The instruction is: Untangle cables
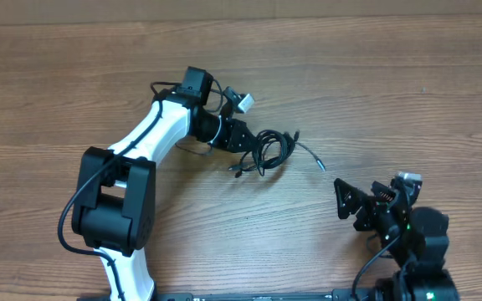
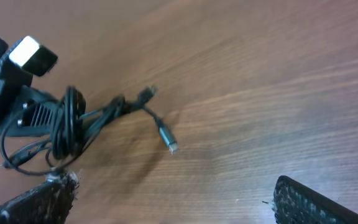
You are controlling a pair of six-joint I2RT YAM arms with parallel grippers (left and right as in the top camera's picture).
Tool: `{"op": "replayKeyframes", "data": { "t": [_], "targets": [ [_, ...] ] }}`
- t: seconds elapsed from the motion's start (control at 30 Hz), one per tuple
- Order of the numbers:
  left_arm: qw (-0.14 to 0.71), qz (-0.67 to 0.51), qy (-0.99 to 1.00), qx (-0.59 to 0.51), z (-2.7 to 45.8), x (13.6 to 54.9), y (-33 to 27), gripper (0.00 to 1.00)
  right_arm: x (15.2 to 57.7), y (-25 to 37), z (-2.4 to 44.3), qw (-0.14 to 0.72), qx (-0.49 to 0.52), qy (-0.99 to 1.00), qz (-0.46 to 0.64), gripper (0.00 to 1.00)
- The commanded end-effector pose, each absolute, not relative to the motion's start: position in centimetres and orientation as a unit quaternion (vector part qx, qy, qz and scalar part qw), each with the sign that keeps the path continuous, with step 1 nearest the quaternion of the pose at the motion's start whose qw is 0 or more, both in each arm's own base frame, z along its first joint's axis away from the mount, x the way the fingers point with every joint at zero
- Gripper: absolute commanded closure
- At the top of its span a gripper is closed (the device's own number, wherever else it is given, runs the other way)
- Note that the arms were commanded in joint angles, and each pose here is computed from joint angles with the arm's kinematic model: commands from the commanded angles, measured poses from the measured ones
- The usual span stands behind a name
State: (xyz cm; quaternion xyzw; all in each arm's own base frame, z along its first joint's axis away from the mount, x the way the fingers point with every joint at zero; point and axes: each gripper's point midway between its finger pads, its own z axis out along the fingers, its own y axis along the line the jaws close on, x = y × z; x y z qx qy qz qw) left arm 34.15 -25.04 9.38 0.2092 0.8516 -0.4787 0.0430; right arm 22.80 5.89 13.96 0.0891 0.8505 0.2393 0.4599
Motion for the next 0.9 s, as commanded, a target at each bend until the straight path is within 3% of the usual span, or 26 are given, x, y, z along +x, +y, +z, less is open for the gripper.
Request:
{"op": "replayKeyframes", "data": {
  "t": [0.0,0.27,0.43,0.7,0.87],
  "targets": [
    [0.04,-0.546,0.814,0.194,13.9,33.9,-26.3,0.93,23.2,7.0,16.0,0.436,0.083,0.855,0.267,0.0],
    [0.025,-0.611,0.767,0.194,16.5,33.2,-27.1,0.93,25.1,10.5,19.6,0.411,0.032,0.836,0.363,0.0],
    [0.022,-0.623,0.756,0.199,17.0,32.8,-27.5,0.9,25.9,11.6,20.9,0.415,0.018,0.816,0.402,0.26],
    [0.017,-0.623,0.744,0.242,17.0,31.0,-29.6,0.87,26.7,12.0,19.5,0.369,0.055,0.824,0.426,0.36],
    [0.014,-0.598,0.759,0.256,16.0,30.3,-30.5,0.87,26.5,12.8,18.7,0.339,0.048,0.827,0.446,0.36]
  ]
}}
